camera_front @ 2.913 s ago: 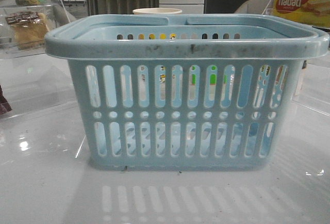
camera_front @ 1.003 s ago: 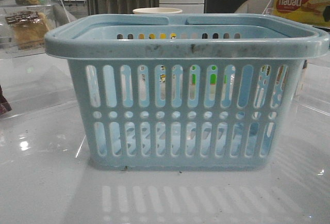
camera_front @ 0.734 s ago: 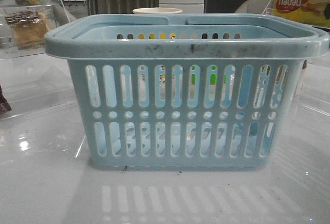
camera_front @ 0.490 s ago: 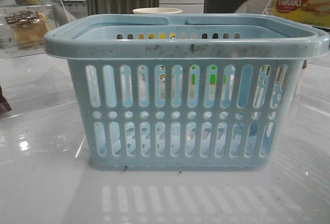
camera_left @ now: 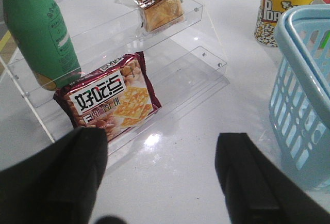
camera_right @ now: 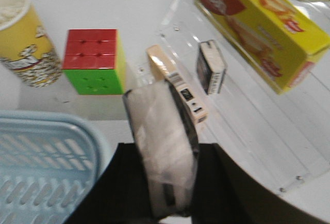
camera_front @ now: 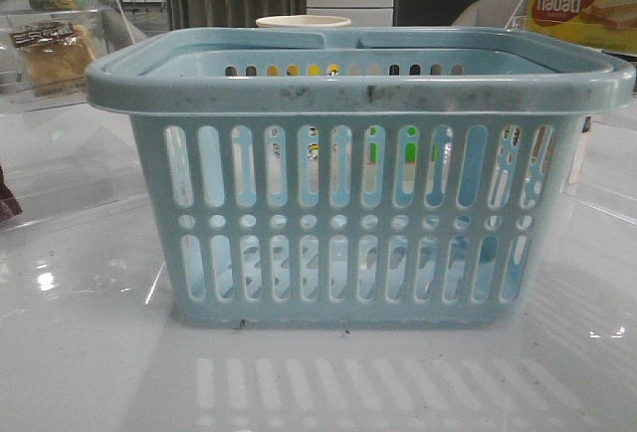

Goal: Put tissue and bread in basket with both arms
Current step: 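Carry the tissue pack over the basket with the right gripper, then open the right gripper to drop the tissue pack into the basket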

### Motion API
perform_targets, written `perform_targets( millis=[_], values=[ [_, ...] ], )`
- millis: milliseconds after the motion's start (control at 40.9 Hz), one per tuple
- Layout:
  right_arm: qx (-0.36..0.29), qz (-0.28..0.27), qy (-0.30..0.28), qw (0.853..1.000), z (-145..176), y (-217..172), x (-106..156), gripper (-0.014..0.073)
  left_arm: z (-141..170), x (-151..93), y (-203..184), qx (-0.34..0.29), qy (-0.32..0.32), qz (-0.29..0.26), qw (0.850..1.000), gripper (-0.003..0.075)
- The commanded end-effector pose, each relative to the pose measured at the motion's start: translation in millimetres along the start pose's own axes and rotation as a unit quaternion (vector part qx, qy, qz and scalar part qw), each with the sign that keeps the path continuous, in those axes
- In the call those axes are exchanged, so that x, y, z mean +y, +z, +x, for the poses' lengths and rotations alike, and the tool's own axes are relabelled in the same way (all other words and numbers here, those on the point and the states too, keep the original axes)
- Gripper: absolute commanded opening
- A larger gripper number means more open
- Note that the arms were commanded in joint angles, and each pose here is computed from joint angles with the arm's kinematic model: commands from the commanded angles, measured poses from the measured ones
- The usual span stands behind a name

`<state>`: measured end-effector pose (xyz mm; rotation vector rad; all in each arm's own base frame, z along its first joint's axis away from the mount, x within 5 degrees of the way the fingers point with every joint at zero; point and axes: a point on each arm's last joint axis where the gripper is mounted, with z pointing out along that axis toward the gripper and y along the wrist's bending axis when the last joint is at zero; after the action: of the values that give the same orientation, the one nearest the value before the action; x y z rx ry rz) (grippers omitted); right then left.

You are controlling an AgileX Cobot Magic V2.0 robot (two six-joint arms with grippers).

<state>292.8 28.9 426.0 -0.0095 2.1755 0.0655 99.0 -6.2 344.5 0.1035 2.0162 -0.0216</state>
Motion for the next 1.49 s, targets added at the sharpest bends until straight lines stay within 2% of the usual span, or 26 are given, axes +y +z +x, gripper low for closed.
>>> perform_targets(
  millis=[0, 269, 392, 538, 710, 906, 979, 1224, 1469],
  values=[
    [-0.050, -0.041, -0.025, 0.998, -9.6, -24.5, 24.1, 0.0235, -14.7, 0.0, -3.2, -0.049, -0.007, 0.001, 0.999, 0.0506],
    [-0.003, -0.151, -0.105, 0.983, 36.0, -9.1, 100.1, 0.0235, -14.7, 0.0, -3.2, -0.049, -0.007, 0.001, 0.999, 0.0506],
    [0.027, -0.173, -0.124, 0.977, 57.3, 8.3, 120.8, 0.0235, -14.7, 0.0, -3.2, -0.049, -0.007, 0.001, 0.999, 0.0506],
    [0.070, -0.177, -0.126, 0.974, 72.4, 34.0, 133.4, 0.0236, -14.7, 0.0, -3.2, -0.049, -0.007, 0.001, 0.999, 0.0506],
    [0.096, -0.175, -0.125, 0.972, 83.0, 60.0, 141.9, 0.0264, -14.7, 0.0, -3.2, -0.049, -0.007, 0.001, 0.999, 0.0506],
    [0.085, -0.178, -0.123, 0.973, 84.7, 72.1, 146.7, 0.0562, -14.7, 0.0, -3.2, -0.049, -0.007, 0.001, 0.999, 0.0506],
    [0.078, -0.180, -0.122, 0.973, 81.9, 71.3, 147.3, 0.0622, -14.7, 0.0, -3.2, -0.049, -0.007, 0.001, 0.999, 0.0506],
    [0.069, -0.176, -0.128, 0.974, 65.3, 42.6, 139.4, 0.0625, -14.7, 0.0, -3.2, -0.049, -0.007, 0.001, 0.999, 0.0506],
    [-0.016, -0.179, -0.138, 0.974, 58.5, -33.4, 108.2, 0.0625, -14.7, 0.0, -3.2, -0.049, -0.007, 0.001, 0.999, 0.0506]
  ],
)
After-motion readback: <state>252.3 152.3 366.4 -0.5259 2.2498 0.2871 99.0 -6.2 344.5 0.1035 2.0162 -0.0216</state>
